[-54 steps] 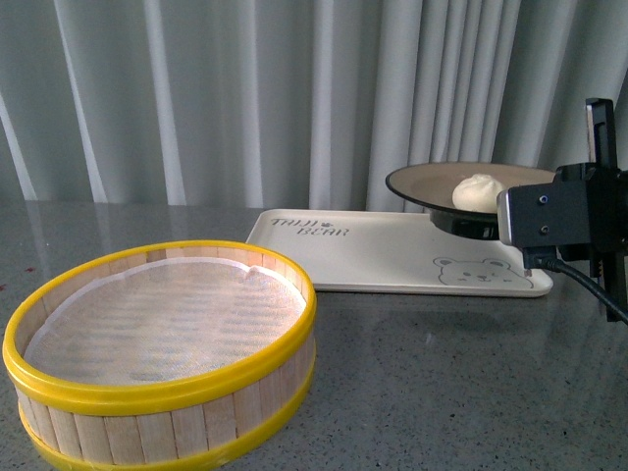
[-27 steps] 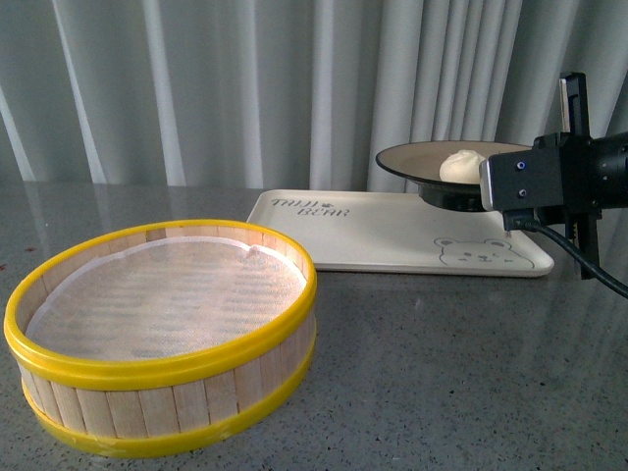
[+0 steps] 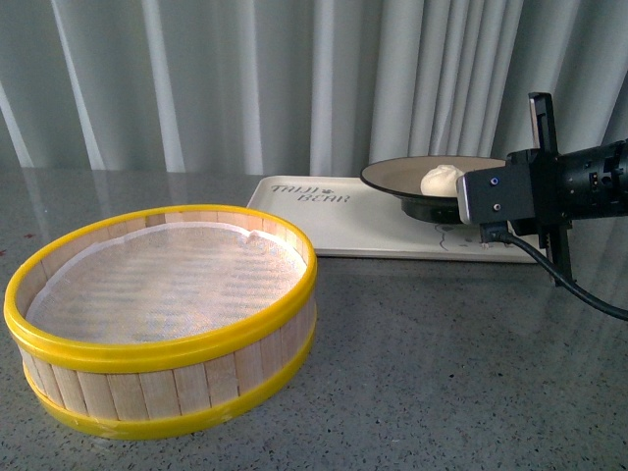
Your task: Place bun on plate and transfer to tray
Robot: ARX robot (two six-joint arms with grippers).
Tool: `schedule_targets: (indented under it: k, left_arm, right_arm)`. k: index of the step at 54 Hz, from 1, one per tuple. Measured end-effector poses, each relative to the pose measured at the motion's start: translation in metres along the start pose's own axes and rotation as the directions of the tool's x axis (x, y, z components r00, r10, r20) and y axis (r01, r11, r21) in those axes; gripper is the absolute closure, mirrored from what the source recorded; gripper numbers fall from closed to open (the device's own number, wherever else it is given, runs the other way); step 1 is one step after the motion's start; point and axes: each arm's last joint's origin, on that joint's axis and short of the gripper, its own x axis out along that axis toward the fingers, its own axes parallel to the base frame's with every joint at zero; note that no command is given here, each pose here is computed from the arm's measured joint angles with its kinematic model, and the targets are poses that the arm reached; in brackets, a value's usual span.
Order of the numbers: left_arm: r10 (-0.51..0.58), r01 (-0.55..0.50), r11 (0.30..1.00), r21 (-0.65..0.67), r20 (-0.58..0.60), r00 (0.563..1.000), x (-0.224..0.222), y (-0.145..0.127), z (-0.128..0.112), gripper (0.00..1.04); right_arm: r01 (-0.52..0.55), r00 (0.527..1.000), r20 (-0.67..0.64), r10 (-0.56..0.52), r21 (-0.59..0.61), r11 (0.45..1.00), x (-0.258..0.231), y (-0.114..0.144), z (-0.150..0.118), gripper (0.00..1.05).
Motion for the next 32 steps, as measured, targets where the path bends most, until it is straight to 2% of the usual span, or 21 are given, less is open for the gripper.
schedule_targets:
  k: [10,32]
  left_arm:
    - [0.0,0.0,1.0,0.0,0.0,1.0,0.0,0.0,0.0,0.07]
    - [0.0,0.0,1.0,0.0,0.0,1.0,0.0,0.0,0.0,0.07]
  right_arm:
    - [-0.008,1.0,0.002,0.008,0.002,1.0,0.003,-0.003,-0.001,1.02]
    - [-0.045,0.999,-0.014,0.045,0.042,0.998,0.012,0.007,-0.004,1.02]
